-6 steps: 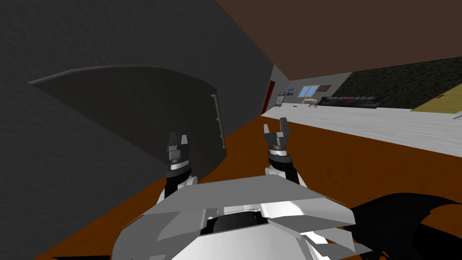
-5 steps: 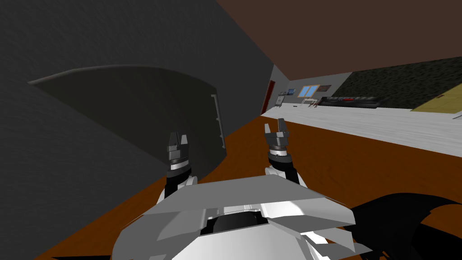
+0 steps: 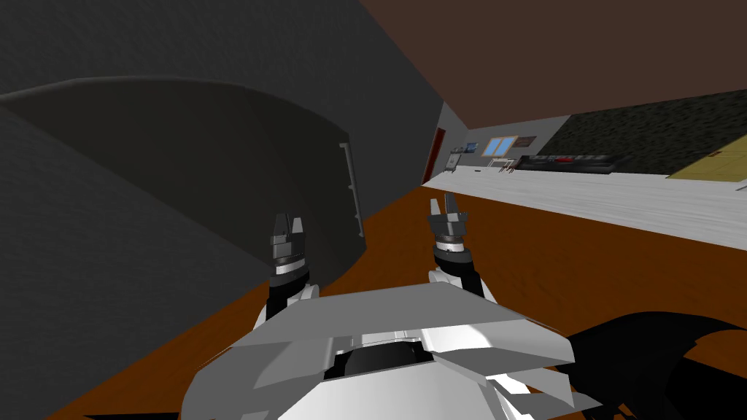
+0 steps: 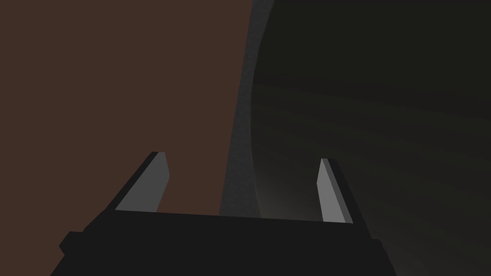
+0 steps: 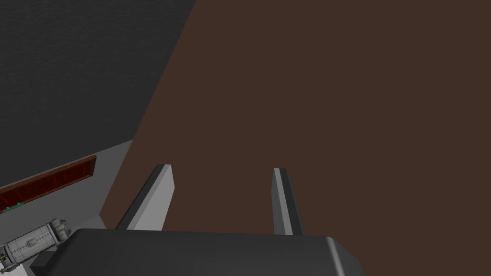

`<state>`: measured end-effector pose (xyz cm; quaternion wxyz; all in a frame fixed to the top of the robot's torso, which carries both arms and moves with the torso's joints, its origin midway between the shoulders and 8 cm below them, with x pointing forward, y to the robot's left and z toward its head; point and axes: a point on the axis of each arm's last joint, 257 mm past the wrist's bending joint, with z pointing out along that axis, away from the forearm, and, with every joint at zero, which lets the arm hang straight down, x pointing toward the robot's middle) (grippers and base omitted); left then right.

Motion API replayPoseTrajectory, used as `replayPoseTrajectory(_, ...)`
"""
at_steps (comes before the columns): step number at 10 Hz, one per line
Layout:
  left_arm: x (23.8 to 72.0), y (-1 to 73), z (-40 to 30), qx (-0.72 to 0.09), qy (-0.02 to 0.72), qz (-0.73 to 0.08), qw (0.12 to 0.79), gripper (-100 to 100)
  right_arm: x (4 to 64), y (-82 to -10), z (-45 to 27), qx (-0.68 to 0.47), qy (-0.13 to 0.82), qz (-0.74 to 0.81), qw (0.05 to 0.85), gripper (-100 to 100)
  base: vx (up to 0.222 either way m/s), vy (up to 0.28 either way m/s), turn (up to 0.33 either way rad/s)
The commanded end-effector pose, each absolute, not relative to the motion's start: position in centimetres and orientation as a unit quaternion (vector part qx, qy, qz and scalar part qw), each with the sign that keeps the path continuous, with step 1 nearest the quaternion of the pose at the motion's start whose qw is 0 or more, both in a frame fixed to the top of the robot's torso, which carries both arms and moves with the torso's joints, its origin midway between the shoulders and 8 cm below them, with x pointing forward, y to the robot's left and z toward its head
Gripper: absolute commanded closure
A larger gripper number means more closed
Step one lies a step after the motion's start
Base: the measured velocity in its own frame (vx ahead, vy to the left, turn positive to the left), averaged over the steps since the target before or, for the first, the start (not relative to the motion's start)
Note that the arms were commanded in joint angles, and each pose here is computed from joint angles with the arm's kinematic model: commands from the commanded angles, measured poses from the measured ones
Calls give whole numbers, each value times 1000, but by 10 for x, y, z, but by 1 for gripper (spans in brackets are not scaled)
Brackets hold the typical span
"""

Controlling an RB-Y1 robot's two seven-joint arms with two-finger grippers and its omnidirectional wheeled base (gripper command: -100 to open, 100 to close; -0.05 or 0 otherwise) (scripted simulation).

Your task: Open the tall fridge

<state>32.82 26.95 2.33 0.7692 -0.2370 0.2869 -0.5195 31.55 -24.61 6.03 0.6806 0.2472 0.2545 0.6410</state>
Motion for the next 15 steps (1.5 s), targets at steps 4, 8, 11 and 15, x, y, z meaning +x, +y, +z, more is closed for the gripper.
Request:
replayPoseTrajectory(4,334,263,21,-223,305,-523,764,-100,315,-246,60,247,254,641,681,0,2,2,-6)
replayPoseTrajectory(8,361,246,9,-199,353,-534,742,-100,316,-246,60,247,255,641,681,0,6,29,-45)
replayPoseTrajectory(11,391,232,-1,-198,382,-541,723,-100,316,-246,60,247,255,641,681,0,11,49,-86)
replayPoseTrajectory(15,427,216,-10,-203,410,-546,701,-100,316,-246,60,247,255,641,681,0,11,45,-65)
